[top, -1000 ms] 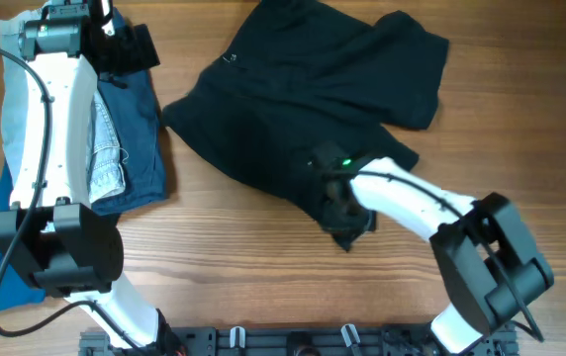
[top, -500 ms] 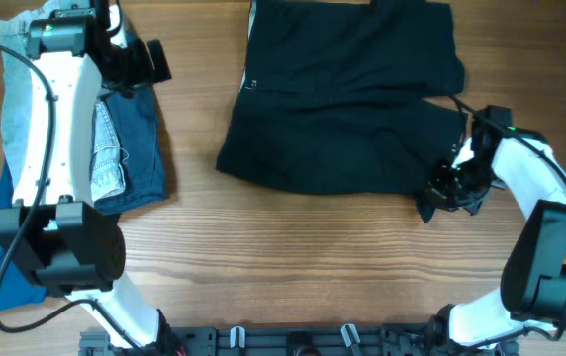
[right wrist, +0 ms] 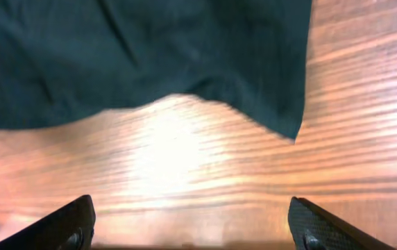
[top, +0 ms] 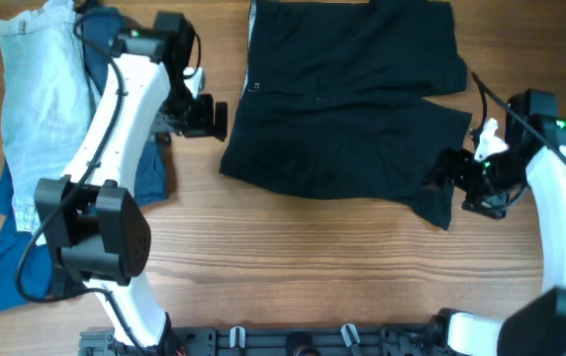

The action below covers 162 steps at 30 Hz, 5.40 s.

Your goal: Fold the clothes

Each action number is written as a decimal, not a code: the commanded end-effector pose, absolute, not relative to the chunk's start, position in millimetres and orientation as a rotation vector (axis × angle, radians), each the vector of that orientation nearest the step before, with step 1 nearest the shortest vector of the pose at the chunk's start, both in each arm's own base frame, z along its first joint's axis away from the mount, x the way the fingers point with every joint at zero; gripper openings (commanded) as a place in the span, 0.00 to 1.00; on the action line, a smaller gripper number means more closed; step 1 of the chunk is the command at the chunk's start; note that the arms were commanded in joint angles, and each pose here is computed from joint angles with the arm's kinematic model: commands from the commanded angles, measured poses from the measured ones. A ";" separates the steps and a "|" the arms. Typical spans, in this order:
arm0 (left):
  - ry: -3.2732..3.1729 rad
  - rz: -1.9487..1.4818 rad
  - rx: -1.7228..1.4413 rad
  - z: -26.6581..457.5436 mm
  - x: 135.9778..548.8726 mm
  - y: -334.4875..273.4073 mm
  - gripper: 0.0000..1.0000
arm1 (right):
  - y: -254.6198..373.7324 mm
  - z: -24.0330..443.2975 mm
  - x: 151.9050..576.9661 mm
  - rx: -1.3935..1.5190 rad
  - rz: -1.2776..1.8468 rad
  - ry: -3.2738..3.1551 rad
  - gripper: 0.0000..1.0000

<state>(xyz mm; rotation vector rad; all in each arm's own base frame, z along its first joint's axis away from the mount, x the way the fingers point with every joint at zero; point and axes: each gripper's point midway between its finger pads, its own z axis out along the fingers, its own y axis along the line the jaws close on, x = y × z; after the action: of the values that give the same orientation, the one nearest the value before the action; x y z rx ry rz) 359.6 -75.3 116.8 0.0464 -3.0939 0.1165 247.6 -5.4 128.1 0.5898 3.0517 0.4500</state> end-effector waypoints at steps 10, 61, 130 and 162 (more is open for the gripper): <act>-3.118 0.237 0.209 17.2 347.0 -125.7 1.00 | -16.5 105.0 255.1 0.862 0.206 2.950 0.89; -3.427 0.085 0.509 129.1 325.9 -53.8 0.04 | 1.9 132.8 236.1 0.701 0.363 2.702 0.04; -3.835 0.368 0.218 120.3 459.3 -96.4 1.00 | 80.8 126.0 477.9 -0.113 0.472 2.331 1.00; -4.083 0.056 -0.040 100.2 568.6 -51.4 1.00 | 47.5 104.6 466.0 0.107 0.400 2.447 1.00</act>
<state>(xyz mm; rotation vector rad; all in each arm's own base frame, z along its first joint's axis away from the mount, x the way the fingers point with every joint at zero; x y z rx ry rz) 550.0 -61.0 19.7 -0.1086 -3.9613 0.0765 460.2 72.1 103.5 0.1135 2.4623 0.4830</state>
